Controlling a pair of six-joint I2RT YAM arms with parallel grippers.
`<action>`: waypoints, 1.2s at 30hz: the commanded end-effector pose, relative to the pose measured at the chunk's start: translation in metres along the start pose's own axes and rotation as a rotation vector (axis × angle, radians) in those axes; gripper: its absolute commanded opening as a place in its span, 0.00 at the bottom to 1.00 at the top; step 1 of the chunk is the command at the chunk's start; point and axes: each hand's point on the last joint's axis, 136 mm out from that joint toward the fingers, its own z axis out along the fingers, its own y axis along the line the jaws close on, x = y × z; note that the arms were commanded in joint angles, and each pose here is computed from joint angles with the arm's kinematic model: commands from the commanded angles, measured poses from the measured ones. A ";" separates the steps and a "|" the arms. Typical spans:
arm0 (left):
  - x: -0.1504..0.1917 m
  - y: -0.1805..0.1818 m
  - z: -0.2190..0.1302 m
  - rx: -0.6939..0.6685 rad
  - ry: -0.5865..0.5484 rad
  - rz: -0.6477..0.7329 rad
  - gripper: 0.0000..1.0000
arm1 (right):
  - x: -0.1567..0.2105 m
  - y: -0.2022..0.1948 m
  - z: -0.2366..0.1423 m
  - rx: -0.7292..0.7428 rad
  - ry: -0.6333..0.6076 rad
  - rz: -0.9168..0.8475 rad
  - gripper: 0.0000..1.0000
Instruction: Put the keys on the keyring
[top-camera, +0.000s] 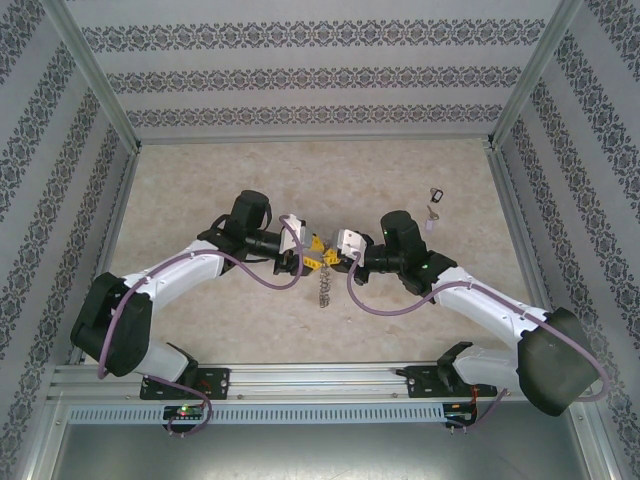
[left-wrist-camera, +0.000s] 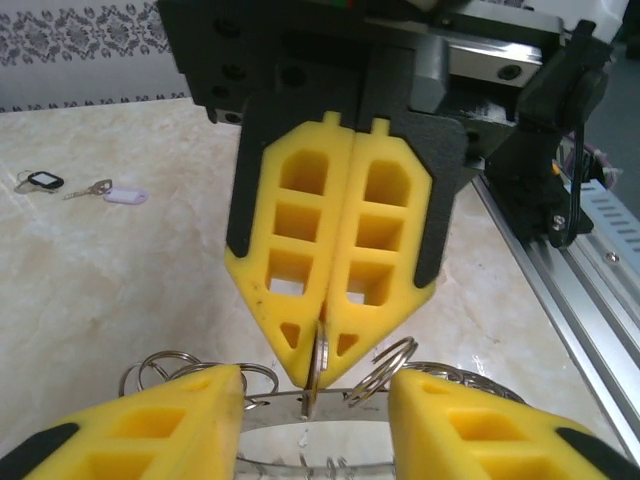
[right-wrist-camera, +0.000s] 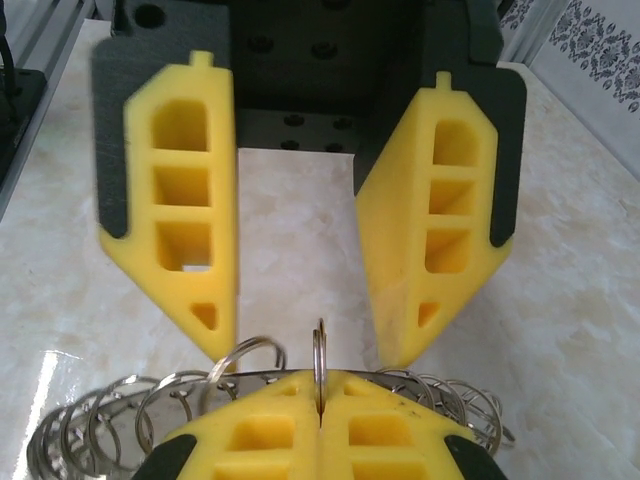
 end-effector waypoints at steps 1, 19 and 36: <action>-0.004 -0.016 -0.008 0.052 0.014 0.036 0.45 | -0.010 -0.001 -0.002 0.011 -0.033 -0.044 0.00; -0.017 0.004 -0.027 -0.044 -0.028 0.028 0.41 | -0.021 0.001 -0.007 0.009 -0.069 -0.046 0.00; -0.019 0.000 -0.004 0.020 -0.031 0.025 0.27 | -0.029 0.004 -0.011 0.013 -0.095 -0.034 0.00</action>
